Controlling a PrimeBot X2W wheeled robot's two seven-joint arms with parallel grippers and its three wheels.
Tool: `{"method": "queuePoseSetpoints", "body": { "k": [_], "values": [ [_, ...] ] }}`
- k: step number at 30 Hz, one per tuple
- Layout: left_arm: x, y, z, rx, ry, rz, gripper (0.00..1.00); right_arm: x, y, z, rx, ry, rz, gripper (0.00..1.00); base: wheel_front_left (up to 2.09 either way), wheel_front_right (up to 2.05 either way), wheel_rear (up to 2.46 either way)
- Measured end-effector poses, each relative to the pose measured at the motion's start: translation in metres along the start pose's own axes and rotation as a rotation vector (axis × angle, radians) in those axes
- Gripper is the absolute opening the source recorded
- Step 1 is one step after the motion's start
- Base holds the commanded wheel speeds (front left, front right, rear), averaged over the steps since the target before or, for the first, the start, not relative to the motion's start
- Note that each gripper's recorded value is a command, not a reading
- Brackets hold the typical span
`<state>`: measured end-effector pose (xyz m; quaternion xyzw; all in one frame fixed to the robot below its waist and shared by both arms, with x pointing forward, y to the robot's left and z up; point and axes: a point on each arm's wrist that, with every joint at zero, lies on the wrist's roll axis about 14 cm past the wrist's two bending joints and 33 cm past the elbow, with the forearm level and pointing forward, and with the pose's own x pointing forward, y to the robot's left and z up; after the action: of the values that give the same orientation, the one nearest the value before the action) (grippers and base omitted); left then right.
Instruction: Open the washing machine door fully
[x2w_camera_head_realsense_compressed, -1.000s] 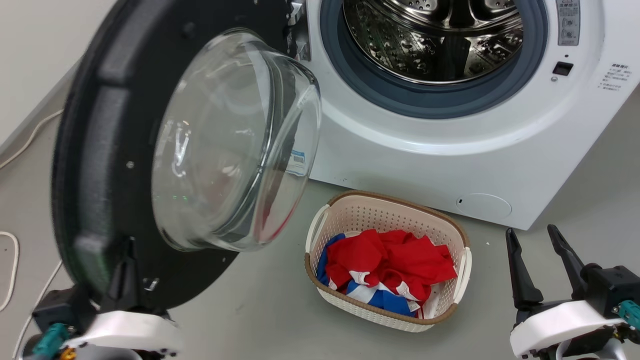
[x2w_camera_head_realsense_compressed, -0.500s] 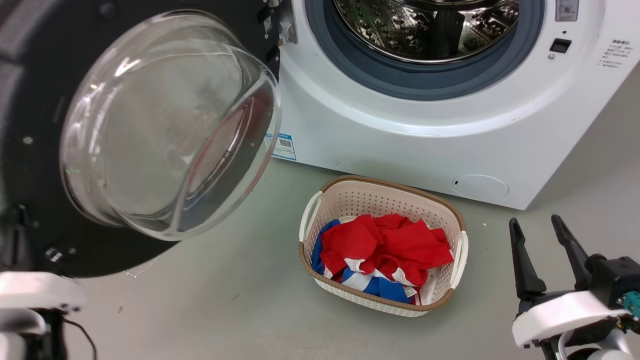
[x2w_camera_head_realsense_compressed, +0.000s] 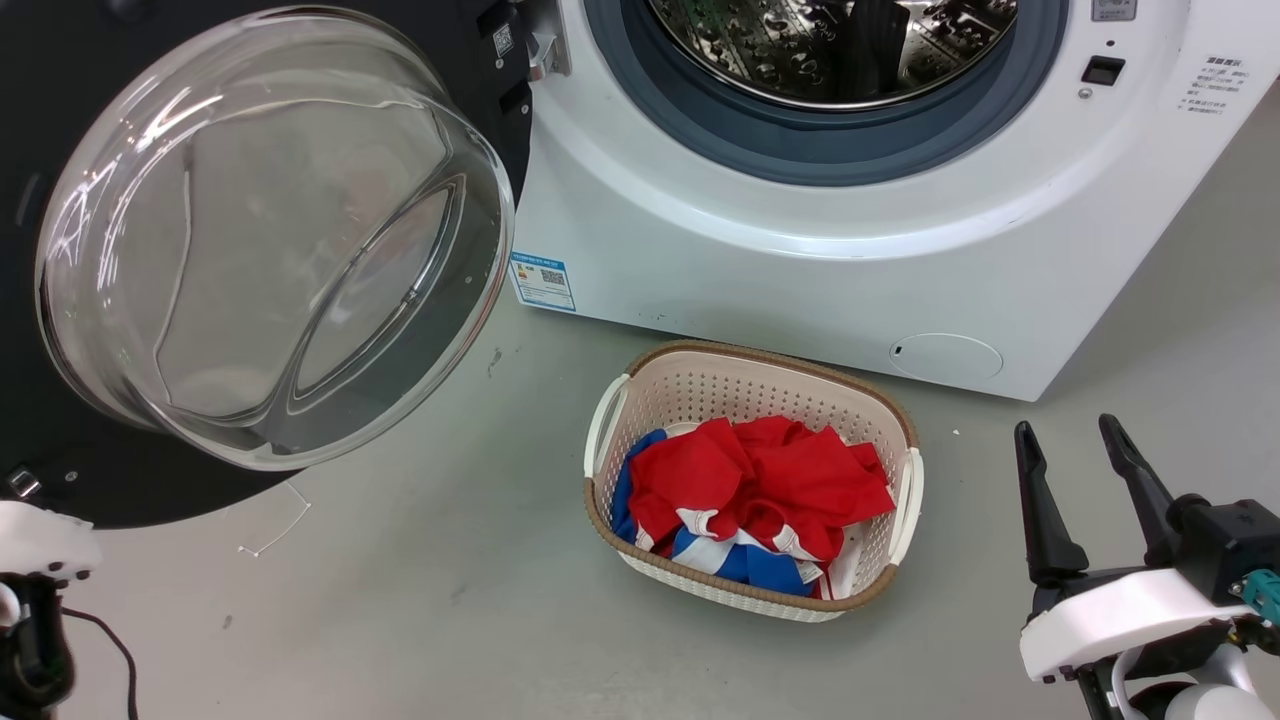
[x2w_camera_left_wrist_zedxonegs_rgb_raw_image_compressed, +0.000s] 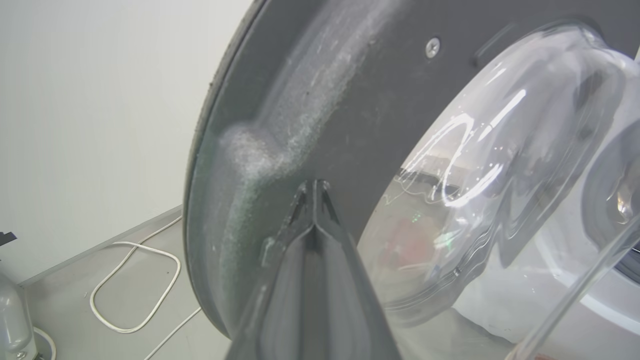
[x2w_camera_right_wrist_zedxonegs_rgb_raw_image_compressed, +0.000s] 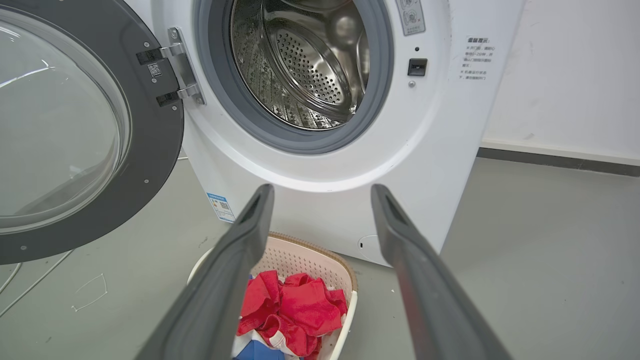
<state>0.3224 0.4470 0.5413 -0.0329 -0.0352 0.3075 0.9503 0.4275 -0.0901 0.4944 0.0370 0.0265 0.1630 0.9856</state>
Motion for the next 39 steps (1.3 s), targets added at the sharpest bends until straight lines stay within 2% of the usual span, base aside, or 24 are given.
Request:
{"method": "queuePoseSetpoints", "body": {
  "k": [11, 19, 30, 38, 39],
  "values": [
    [-0.026, -0.017, 0.001, -0.021, -0.043, -0.028, 0.0, -0.01, 0.002, 0.007, -0.002, -0.012, -0.004, 1.0, 0.0, 0.0, 0.0],
    [-0.07, -0.055, -0.012, -0.026, -0.034, -0.119, 0.0, -0.02, 0.007, 0.016, 0.001, -0.034, 0.001, 1.0, 0.0, 0.0, 0.0],
    [-0.111, -0.14, -0.022, -0.086, 0.0, -0.354, 0.0, -0.04, 0.001, 0.021, 0.01, -0.044, -0.03, 1.0, 0.0, 0.0, 0.0],
    [-0.121, -0.208, -0.034, -0.086, 0.039, -0.566, 0.0, -0.056, -0.022, 0.022, 0.007, -0.045, -0.109, 1.0, 0.0, 0.0, 0.0],
    [-0.121, -0.216, -0.035, -0.082, 0.043, -0.59, 0.17, -0.058, -0.026, 0.022, 0.007, -0.045, -0.122, 1.0, 0.0, 0.0, 0.0]
  ]
}}
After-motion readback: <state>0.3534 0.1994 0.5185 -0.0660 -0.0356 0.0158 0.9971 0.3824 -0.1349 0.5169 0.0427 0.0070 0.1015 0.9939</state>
